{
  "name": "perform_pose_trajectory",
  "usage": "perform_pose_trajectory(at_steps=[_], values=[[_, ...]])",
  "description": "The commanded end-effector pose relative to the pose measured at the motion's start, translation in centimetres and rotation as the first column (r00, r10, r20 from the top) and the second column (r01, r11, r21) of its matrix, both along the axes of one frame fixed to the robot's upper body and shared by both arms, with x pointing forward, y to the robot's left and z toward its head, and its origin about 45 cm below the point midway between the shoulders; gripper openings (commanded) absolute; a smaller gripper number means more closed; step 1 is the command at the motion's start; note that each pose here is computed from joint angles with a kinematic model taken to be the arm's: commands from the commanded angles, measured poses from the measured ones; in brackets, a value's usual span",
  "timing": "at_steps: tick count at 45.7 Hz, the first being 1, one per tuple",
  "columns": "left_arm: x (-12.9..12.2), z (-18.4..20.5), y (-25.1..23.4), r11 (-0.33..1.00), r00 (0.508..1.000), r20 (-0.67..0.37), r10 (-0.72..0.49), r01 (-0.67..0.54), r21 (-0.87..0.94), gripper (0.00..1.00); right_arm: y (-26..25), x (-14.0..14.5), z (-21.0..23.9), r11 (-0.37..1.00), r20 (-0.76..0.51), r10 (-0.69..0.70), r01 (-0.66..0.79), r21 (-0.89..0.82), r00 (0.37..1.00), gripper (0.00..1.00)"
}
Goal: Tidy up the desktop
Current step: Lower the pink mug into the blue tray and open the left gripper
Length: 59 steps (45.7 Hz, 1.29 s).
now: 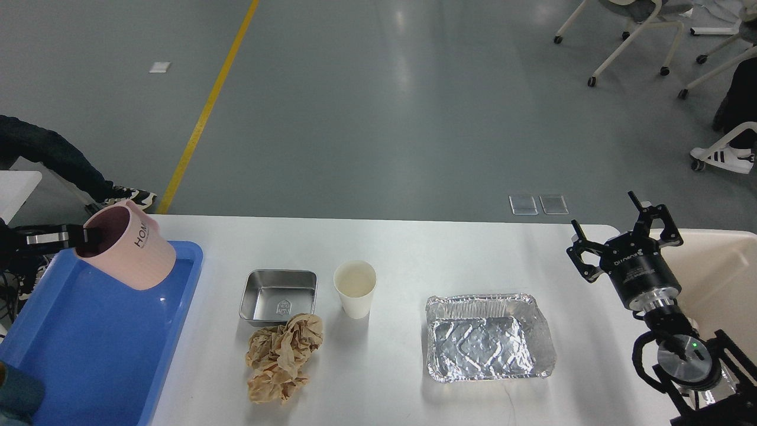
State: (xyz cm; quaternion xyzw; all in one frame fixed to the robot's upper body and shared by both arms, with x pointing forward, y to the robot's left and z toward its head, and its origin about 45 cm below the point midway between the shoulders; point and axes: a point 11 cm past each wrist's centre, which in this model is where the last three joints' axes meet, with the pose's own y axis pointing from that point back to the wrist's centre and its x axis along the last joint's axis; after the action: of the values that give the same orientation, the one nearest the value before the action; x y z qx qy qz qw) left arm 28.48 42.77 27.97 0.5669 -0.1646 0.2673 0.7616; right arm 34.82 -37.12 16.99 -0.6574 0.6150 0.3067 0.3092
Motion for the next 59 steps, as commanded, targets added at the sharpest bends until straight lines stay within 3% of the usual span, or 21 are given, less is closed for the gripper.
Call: perform_pose_trajectory(at_steps=[1,25,34,37,40,41,48,59], values=[[-1.9,-3.6,2.2,0.996,0.997,-0.034,0.065,-0.063,0.057,0.02,0.1,0.0,0.0,1.0,0.001,0.001,-0.001,0.001,1.0,1.0],[-9.4,-14.9,5.8,0.967,0.976,-0.128,0.175,-0.146,0.211,0.04,0.0,0.0,0.0,1.0,0.001,0.001,-0.001,-0.002,1.0,1.0],[-9.7,-16.2,5.5,0.966,0.976,-0.123,0.179,-0.151,0.208,0.06,0.1,0.0,0.0,1.0,0.0,0.003,-0.003,-0.001,1.0,1.0],[-9.3,-16.2,5.2,0.968,0.978,-0.109,0.176,-0.152,0.201,0.22,0.2,0.0,0.1,1.0,0.002,0.005,-0.005,0.0,1.0,1.0],[-9.1,-16.1,5.1,0.968,0.979,-0.097,0.178,-0.156,0.198,0.66,0.2,0.0,0.1,1.0,0.002,0.005,-0.005,0.0,1.0,1.0],[-9.0,-16.0,5.0,0.969,0.98,-0.095,0.175,-0.154,0.194,0.75,0.2,0.0,0.1,1.0,0.002,0.005,-0.005,0.0,1.0,1.0],[-9.0,-15.6,4.9,0.97,0.981,-0.092,0.171,-0.152,0.188,0.89,0.2,0.0,0.0,1.0,0.001,0.005,-0.005,0.0,1.0,1.0],[-9.2,-13.4,3.1,0.987,0.99,-0.073,0.121,-0.113,0.112,0.93,0.2,0.1,0.1,1.0,0.004,0.006,-0.006,-0.002,1.0,1.0]])
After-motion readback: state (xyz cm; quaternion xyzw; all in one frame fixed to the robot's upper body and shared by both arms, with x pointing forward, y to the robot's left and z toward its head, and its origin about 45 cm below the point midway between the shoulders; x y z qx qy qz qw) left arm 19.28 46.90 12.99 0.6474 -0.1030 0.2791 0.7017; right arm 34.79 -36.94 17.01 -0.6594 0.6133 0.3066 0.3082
